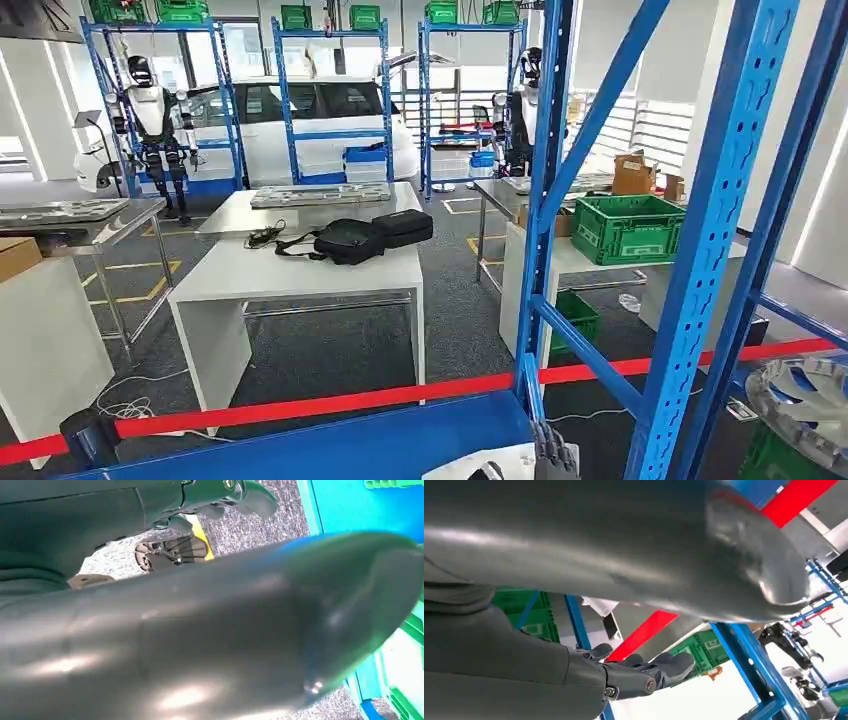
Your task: Take the parts from the cabinet and place them on the table.
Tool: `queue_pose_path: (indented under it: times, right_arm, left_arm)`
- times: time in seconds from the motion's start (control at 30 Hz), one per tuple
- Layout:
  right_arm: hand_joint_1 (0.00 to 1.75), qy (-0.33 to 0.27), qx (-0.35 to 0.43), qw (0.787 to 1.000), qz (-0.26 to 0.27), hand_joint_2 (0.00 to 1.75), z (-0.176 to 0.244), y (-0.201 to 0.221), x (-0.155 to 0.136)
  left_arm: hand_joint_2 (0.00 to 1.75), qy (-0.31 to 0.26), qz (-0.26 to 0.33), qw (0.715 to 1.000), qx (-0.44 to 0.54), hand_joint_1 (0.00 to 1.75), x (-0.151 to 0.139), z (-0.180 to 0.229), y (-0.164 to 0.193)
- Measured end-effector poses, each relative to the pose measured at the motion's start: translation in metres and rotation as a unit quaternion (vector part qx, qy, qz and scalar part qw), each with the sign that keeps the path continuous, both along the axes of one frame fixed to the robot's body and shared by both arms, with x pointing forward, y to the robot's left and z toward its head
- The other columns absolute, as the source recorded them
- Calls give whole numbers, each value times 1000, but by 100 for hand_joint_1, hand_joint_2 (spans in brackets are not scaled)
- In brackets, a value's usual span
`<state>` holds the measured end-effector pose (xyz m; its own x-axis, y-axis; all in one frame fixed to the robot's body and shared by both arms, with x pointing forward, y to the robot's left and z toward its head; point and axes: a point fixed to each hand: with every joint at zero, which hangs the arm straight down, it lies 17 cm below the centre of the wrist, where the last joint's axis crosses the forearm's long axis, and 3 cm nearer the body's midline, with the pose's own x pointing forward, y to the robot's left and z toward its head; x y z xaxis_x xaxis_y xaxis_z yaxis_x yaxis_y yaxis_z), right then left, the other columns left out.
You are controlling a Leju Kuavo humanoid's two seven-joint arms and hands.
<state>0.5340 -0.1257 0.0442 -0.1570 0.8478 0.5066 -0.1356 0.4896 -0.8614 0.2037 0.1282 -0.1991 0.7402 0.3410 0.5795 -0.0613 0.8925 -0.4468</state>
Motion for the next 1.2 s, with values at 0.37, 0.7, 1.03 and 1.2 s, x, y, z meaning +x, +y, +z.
queue_pose_path:
  times: [0.37,0.7,1.03,1.2]
  right_arm:
    - [0,12,3,1000,5,0,-6,2,-3]
    - [0,49,16,999,1,0,-37,3,-26]
    - [0,50,134,983,-113,0,-34,-18,-26]
    - [0,55,192,968,-152,0,-33,-23,-26]
  left_arm:
    - [0,-3,6,1000,0,0,1,1,1]
    - [0,2,13,1000,3,0,0,-1,5]
    - [0,2,13,1000,7,0,0,-2,5]
    - [0,3,11,1000,7,0,-1,-2,5]
